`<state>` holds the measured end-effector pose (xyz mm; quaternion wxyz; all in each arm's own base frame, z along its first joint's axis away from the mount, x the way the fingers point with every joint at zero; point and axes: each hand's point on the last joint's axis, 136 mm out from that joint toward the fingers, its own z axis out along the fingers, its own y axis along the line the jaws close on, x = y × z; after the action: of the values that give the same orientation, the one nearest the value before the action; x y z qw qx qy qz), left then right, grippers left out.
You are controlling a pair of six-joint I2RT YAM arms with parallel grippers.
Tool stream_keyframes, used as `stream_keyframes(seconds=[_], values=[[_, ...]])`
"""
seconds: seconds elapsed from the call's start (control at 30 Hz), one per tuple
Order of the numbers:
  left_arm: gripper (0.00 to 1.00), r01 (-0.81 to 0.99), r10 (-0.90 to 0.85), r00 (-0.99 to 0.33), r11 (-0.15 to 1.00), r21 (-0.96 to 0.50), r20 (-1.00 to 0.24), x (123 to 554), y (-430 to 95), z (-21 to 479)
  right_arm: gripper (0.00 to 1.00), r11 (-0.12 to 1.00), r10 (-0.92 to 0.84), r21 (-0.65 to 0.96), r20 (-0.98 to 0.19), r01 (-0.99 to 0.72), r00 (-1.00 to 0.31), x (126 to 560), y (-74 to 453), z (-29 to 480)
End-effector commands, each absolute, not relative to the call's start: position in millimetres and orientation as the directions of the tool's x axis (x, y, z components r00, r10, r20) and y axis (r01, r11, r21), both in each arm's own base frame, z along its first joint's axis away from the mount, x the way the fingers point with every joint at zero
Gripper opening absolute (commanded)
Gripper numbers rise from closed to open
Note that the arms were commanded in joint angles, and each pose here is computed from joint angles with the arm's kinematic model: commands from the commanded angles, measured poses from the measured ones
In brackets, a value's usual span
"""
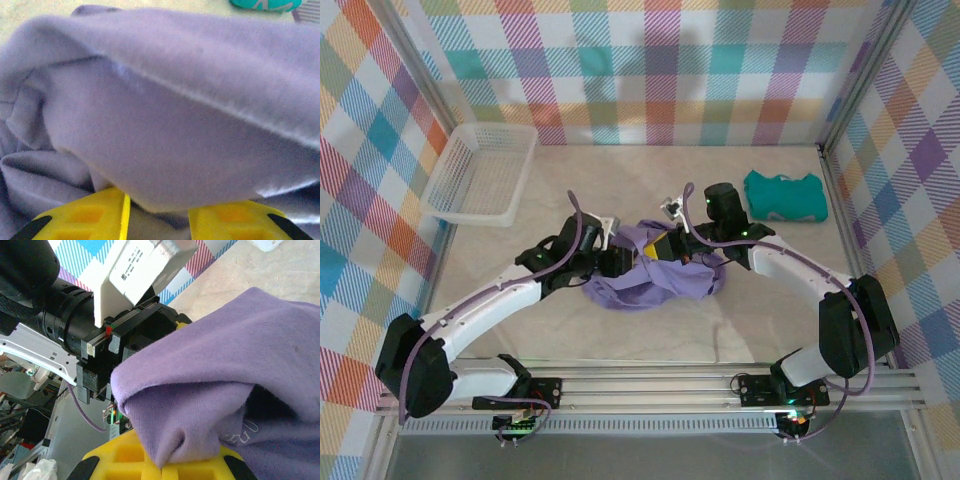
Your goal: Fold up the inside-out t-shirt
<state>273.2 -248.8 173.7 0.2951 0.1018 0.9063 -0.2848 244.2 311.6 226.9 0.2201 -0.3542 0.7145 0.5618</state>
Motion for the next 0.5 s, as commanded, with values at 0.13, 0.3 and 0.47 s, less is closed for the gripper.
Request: stream_keyframes(seconds=[0.13, 0.3, 0.47], values=[[0.36, 0.386, -0.025, -0.756, 0.790, -0.476, -0.654, 295.5, -257.8, 200.4, 0.00, 0.108, -0.275, 0.625, -0.728, -0.773, -0.628, 239.7, 307.6, 226.7], [0.25, 0.393, -0.012, -0.763, 0.785, -0.479, -0.646, 300.1, -262.4, 195.2, 0.00, 0.115, -0.274, 0.621, -0.731, -0.776, -0.625, 241.6, 307.3, 226.7], [0.00, 0.420, -0.041, -0.765, 0.726, -0.545, -0.643, 298.2, -261.1, 213.1, 0.00, 0.313, -0.275, 0.581, -0.702, -0.752, -0.657, 266.0, 292.5, 209.9]])
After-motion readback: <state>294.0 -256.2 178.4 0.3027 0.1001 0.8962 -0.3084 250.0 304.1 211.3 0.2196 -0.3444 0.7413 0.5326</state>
